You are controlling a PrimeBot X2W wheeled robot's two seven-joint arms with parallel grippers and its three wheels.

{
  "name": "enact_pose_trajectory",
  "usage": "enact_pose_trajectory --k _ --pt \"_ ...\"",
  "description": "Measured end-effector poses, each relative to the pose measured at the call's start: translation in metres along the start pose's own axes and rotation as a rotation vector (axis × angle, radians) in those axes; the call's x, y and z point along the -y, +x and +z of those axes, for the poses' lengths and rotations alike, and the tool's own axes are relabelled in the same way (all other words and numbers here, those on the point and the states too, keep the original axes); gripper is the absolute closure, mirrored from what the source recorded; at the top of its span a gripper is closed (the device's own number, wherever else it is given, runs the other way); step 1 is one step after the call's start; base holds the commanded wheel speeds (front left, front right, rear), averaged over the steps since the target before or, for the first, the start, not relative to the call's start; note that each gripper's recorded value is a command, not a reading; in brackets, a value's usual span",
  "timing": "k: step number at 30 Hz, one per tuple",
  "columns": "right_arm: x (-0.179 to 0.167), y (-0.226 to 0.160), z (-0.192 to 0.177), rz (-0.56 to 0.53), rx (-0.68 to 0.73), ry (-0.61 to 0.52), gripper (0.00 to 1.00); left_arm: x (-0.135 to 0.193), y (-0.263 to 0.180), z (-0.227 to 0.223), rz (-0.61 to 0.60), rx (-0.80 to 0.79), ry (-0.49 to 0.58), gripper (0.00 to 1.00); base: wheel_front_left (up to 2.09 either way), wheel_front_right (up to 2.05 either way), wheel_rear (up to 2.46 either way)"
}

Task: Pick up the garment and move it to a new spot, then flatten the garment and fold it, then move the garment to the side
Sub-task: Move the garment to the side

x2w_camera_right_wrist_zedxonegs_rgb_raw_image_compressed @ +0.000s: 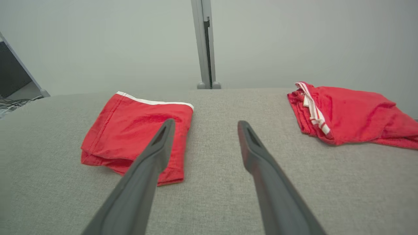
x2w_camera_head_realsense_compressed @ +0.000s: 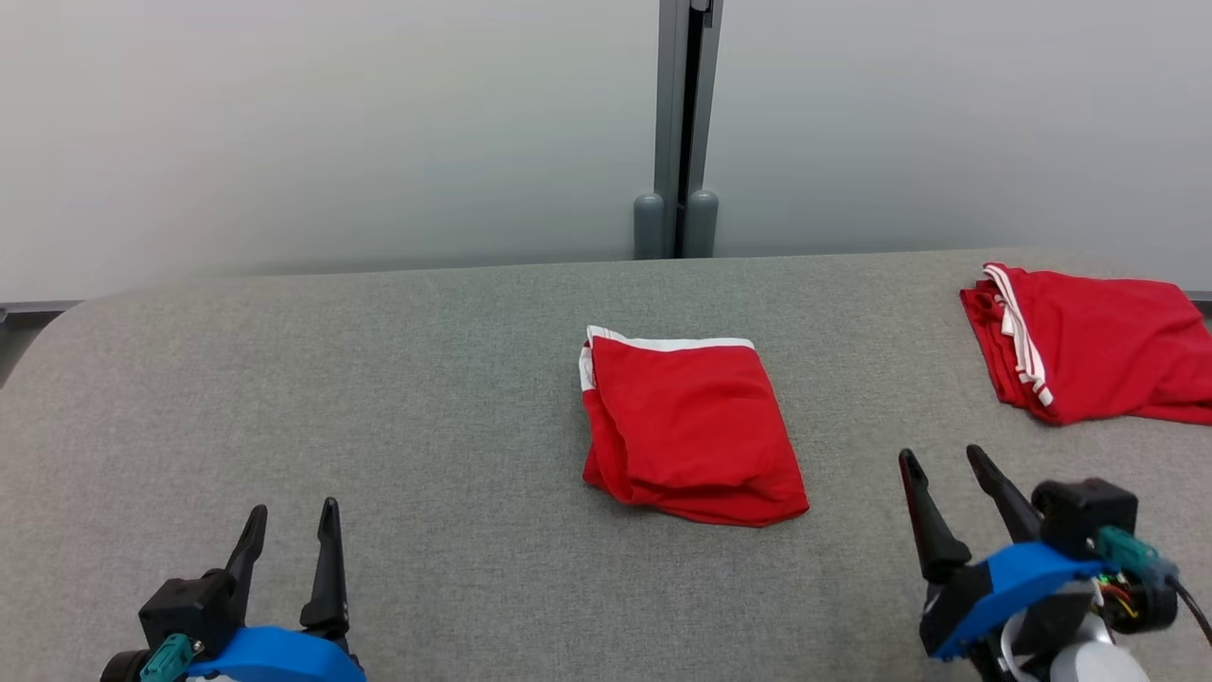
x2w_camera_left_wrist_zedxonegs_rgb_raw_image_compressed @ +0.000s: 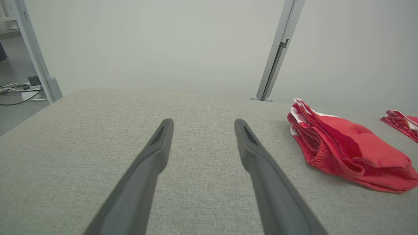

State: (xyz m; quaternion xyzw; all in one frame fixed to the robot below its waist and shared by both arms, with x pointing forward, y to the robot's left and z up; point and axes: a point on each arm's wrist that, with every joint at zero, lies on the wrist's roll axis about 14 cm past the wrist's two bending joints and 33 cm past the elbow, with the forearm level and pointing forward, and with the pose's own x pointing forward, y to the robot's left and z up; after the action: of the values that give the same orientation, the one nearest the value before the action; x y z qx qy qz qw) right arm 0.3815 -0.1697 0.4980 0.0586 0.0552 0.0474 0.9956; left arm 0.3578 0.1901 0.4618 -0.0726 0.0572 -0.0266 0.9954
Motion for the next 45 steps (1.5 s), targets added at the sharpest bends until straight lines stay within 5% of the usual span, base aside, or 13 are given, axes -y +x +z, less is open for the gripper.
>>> enact_pose_trajectory --k 9,21,32,33,34,35,36,40,45 --pt "-0.020 0.061 0.019 0.070 -0.118 0.051 0.00 -0.001 0.013 0.001 -0.002 -0.003 -0.003 0.00 0.00 0.00 0.00" --pt "-0.039 0.131 -0.067 0.089 -0.499 0.078 0.00 -0.012 0.038 0.006 0.012 0.009 0.017 0.00 0.00 0.00 0.00" --pt "-0.057 0.133 -0.124 0.116 -0.662 0.114 0.00 -0.023 0.042 -0.001 0.036 -0.007 0.022 0.00 0.00 0.00 0.00" --pt "-0.059 0.132 -0.127 0.123 -0.674 0.104 0.09 -0.023 0.042 -0.001 0.036 -0.007 0.021 0.00 0.00 0.00 0.00" --pt "-0.061 0.131 -0.127 0.131 -0.679 0.097 0.54 -0.023 0.042 0.000 0.036 -0.003 0.021 0.00 0.00 0.00 0.00" --pt "-0.062 0.131 -0.127 0.136 -0.678 0.092 0.87 -0.022 0.043 0.000 0.035 -0.003 0.021 0.00 0.00 0.00 0.00" --pt "-0.064 0.130 -0.128 0.144 -0.682 0.081 1.00 -0.022 0.043 0.000 0.035 -0.001 0.019 0.00 0.00 0.00 0.00" --pt "-0.067 0.130 -0.121 0.169 -0.639 -0.005 1.00 -0.020 0.043 0.001 0.027 0.005 0.017 0.00 0.00 0.00 0.00" --pt "-0.050 0.151 -0.084 0.190 -0.550 -0.254 1.00 -0.008 0.048 0.002 -0.005 0.015 0.012 0.00 0.00 0.00 0.00"
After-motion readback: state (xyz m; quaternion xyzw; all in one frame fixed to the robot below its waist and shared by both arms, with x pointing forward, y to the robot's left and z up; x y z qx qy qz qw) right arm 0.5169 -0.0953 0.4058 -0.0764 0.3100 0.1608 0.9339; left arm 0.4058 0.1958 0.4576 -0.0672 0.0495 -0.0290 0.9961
